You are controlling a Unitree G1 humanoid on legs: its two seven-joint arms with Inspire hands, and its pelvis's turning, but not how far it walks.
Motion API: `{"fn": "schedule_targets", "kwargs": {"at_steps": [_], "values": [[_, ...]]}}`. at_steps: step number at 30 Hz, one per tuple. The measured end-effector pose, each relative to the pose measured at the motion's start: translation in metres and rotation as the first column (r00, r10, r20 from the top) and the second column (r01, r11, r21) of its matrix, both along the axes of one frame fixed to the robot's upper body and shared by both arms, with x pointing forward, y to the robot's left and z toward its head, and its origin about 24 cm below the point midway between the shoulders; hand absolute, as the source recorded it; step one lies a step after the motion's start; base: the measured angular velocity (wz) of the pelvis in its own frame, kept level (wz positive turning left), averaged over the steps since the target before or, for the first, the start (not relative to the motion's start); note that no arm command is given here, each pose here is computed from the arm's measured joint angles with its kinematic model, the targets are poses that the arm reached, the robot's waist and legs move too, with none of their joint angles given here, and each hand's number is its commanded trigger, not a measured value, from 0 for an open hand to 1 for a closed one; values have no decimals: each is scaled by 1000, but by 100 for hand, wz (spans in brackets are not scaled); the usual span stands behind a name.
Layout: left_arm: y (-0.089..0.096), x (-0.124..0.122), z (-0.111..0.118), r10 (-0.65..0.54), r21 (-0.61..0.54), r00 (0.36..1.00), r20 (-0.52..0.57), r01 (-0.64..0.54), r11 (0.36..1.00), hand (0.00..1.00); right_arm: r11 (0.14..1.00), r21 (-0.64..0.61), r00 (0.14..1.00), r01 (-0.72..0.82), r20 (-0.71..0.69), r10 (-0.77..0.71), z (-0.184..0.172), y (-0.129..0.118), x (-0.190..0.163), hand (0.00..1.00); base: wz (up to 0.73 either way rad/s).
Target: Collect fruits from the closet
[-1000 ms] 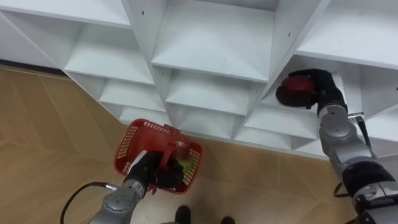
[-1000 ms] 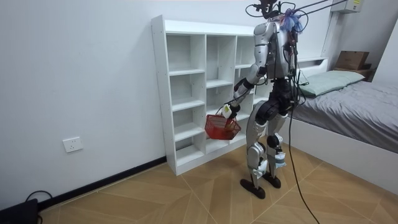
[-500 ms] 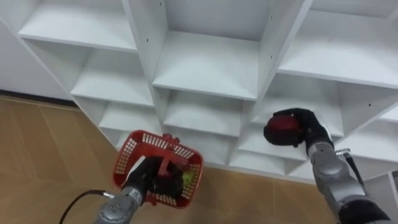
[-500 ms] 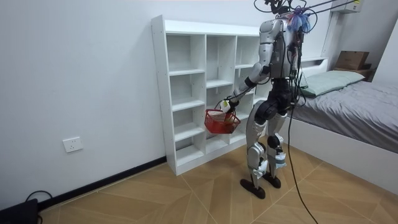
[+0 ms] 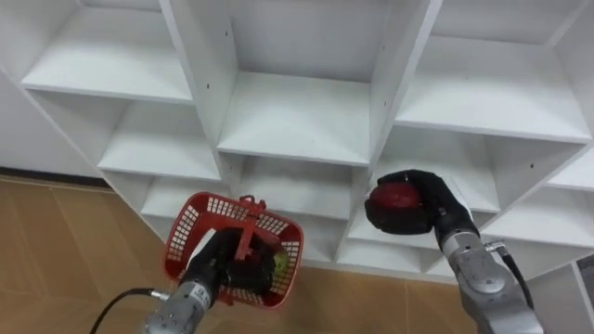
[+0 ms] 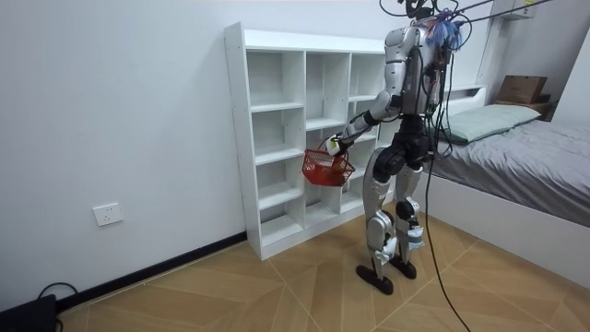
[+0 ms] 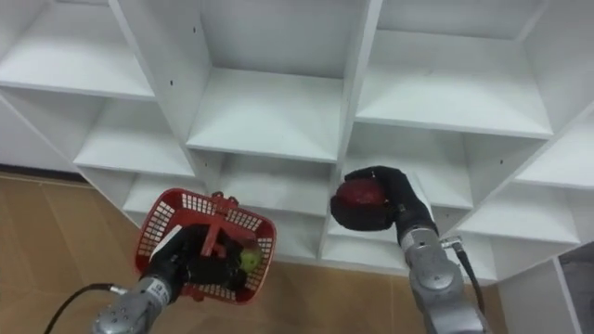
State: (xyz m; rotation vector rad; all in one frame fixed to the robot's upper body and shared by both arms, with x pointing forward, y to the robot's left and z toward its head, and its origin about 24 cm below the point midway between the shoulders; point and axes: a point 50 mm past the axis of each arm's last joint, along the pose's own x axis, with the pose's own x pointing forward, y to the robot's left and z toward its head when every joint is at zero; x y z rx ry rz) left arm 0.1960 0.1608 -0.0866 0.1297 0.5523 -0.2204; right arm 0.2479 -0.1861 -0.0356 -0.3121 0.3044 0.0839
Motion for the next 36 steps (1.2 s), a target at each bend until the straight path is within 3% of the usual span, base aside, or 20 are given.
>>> {"fn": "schedule_targets", "kwargs": {"at_steps": [11, 23, 36], "values": [[-10, 5, 9, -16, -29, 999, 50, 18, 999, 100, 993, 50, 994, -103, -35, 105, -8, 21, -22, 100, -2], [-13, 9, 17, -32, -45, 995, 89, 36, 998, 100, 983, 82, 986, -167, 0, 167, 0, 37, -21, 100, -8], [-29, 10, 25, -109, -92, 987, 118, 120, 988, 100, 956, 113, 963, -270, 22, 269, 6, 54, -22, 100, 0]]}}
